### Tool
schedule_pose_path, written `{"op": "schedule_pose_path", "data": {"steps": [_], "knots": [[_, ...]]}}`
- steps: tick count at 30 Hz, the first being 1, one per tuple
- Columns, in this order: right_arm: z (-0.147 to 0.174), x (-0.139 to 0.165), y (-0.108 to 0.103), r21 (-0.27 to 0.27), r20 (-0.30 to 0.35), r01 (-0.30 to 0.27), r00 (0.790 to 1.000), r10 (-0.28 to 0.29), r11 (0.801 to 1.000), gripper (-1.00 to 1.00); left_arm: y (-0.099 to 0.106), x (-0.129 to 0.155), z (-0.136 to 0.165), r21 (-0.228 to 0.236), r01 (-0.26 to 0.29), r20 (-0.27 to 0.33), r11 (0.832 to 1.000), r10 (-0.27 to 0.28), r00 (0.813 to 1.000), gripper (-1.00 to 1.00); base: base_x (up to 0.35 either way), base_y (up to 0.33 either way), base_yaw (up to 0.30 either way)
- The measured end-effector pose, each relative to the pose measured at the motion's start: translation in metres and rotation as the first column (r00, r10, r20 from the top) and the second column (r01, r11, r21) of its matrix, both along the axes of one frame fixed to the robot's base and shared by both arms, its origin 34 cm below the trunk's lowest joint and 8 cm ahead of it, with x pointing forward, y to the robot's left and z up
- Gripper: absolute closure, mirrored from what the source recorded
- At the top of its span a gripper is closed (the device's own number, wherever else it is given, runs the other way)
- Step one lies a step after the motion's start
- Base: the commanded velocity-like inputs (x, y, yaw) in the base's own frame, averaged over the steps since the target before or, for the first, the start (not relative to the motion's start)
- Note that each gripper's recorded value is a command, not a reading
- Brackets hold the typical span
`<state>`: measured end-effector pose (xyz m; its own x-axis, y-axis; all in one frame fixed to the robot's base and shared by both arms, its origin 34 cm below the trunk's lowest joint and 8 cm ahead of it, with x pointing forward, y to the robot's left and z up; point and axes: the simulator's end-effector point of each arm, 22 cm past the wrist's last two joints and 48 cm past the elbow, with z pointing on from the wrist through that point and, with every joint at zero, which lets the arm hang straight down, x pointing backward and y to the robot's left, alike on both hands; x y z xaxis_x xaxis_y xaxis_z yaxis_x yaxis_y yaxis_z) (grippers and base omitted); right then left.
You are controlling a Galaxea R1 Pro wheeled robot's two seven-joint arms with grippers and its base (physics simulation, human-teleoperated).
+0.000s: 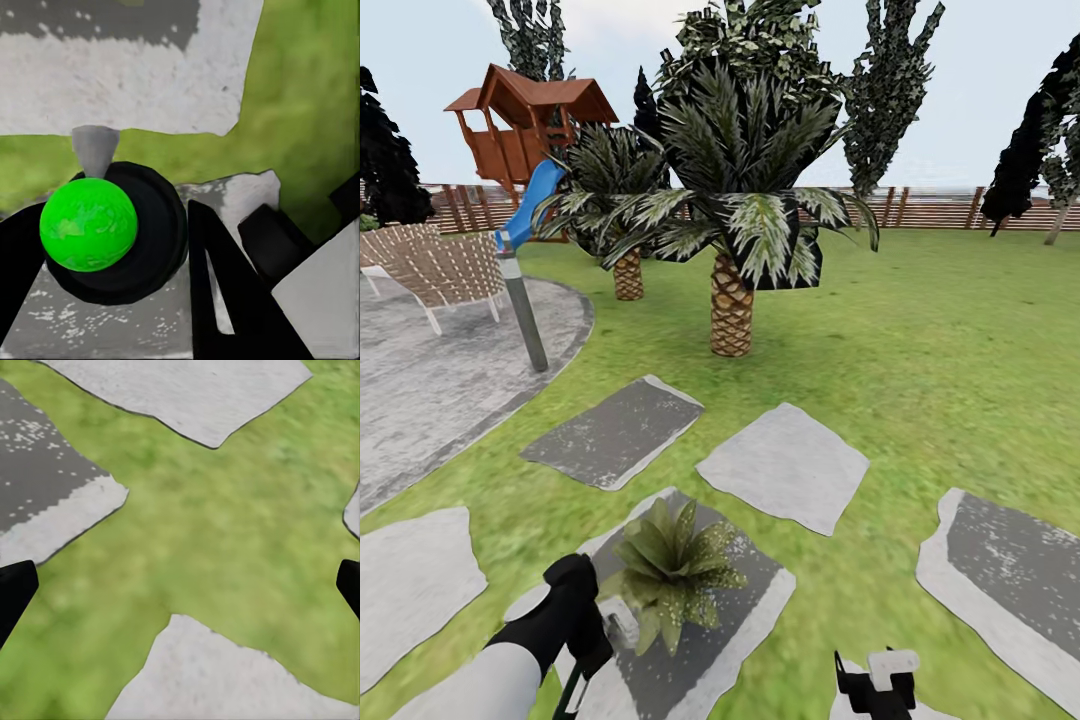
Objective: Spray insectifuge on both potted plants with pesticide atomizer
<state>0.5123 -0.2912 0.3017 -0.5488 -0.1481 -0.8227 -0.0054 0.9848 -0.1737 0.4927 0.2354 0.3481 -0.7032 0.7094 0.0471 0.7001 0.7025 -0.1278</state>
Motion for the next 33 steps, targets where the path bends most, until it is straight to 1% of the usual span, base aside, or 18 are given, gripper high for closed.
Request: {"op": "schedule_pose_path", "data": {"steps": [2, 3, 7, 11, 14, 15, 17, 18, 20, 21, 22, 25, 26, 27, 28, 30, 33], "knots": [[0.0, 0.0, 0.0, 0.0, 0.0, 0.0, 1.0, 0.0, 1.0, -1.0, 0.004, -0.022, -0.012, 0.007, 0.001, -0.033, 1.0, -0.001, 0.999, 1.0, 0.0, 0.0, 0.0], [0.0, 0.0, 0.0, 0.0, 0.0, 0.0, 1.0, 0.0, 1.0, -1.0, 0.004, -0.023, -0.014, 0.009, 0.003, -0.033, 1.0, -0.003, 0.999, 1.0, 0.0, 0.0, 0.0], [0.0, 0.0, 0.0, 0.0, 0.0, 0.0, 1.0, 0.0, 1.0, -1.0, -0.006, -0.024, -0.015, -0.001, 0.008, -0.029, 1.0, -0.008, 1.0, 1.0, 0.0, 0.0, 0.0], [0.0, 0.0, 0.001, 0.001, 0.0, 0.0, 1.0, 0.0, 1.0, -1.0, -0.028, -0.015, -0.008, -0.036, 0.016, -0.016, 0.999, -0.016, 1.0, 1.0, 0.0, 0.0, -0.007], [0.0, 0.0, 0.001, 0.001, 0.0, 0.0, 1.0, 0.0, 1.0, -1.0, -0.029, -0.016, -0.008, -0.04, 0.014, -0.023, 0.999, -0.015, 1.0, 1.0, 0.0, 0.0, -0.178], [0.0, 0.0, 0.001, 0.001, 0.0, -0.001, 1.0, 0.001, 1.0, -1.0, -0.025, -0.017, -0.008, -0.038, 0.01, -0.026, 0.999, -0.011, 1.0, 1.0, 0.0, 0.0, -0.201], [0.0, 0.0, 0.001, 0.002, 0.0, -0.001, 1.0, 0.001, 1.0, -1.0, -0.008, -0.022, -0.012, -0.016, 0.003, -0.033, 1.0, -0.003, 0.999, 1.0, 0.0, 0.0, -0.08], [0.0, 0.0, 0.001, 0.002, 0.0, -0.001, 1.0, 0.001, 1.0, -1.0, 0.014, -0.023, -0.014, 0.016, -0.009, -0.033, 1.0, 0.009, 0.999, 1.0, 0.0, 0.0, -0.035], [0.0, 0.0, 0.002, 0.002, 0.0, -0.002, 1.0, 0.002, 1.0, -1.0, 0.033, -0.024, -0.014, 0.038, -0.026, -0.033, 0.999, 0.027, 0.999, 1.0, 0.0, 0.0, -0.011], [0.0, 0.0, 0.002, 0.002, 0.0, -0.002, 1.0, 0.002, 1.0, -1.0, 0.033, -0.024, -0.014, 0.036, -0.03, -0.035, 0.999, 0.032, 0.999, 1.0, 0.0, 0.0, -0.005], [0.0, 0.0, 0.002, 0.002, 0.0, -0.002, 1.0, 0.002, 1.0, -1.0, 0.032, -0.025, -0.014, 0.032, -0.032, -0.038, 0.999, 0.033, 0.999, 1.0, 0.0, 0.0, -0.002], [0.0, 0.0, 0.002, 0.002, 0.0, -0.002, 1.0, 0.002, 1.0, -1.0, 0.027, -0.044, -0.025, 0.033, -0.02, -0.091, 0.999, 0.023, 0.996, 1.0, 0.0, 0.0, 0.0], [0.0, 0.0, 0.002, 0.003, 0.0, -0.002, 1.0, 0.002, 1.0, -1.0, 0.026, -0.047, -0.027, 0.033, -0.02, -0.099, 0.999, 0.024, 0.995, 1.0, 0.0, 0.0, 0.0], [0.0, 0.0, 0.002, 0.003, 0.0, -0.002, 1.0, 0.002, 1.0, -1.0, 0.026, -0.046, -0.026, 0.033, -0.022, -0.096, 0.999, 0.025, 0.995, 1.0, 0.0, 0.0, 0.0], [0.0, 0.0, 0.002, 0.002, 0.0, -0.002, 1.0, 0.002, 1.0, -1.0, 0.023, -0.038, -0.023, 0.03, -0.025, -0.074, 0.999, 0.027, 0.997, 1.0, 0.0, 0.0, 0.0], [0.0, 0.0, 0.002, 0.002, 0.0, -0.002, 1.0, 0.002, 1.0, -1.0, 0.007, -0.022, -0.014, -0.005, -0.035, -0.03, 0.999, 0.035, 0.999, 1.0, 0.0, 0.0, 0.0], [0.0, 0.0, 0.002, 0.003, 0.0, -0.002, 1.0, 0.002, 1.0, -1.0, -0.006, -0.01, -0.007, -0.035, -0.04, -0.005, 0.999, 0.04, 0.999, 1.0, 0.0, 0.0, 0.0]]}}
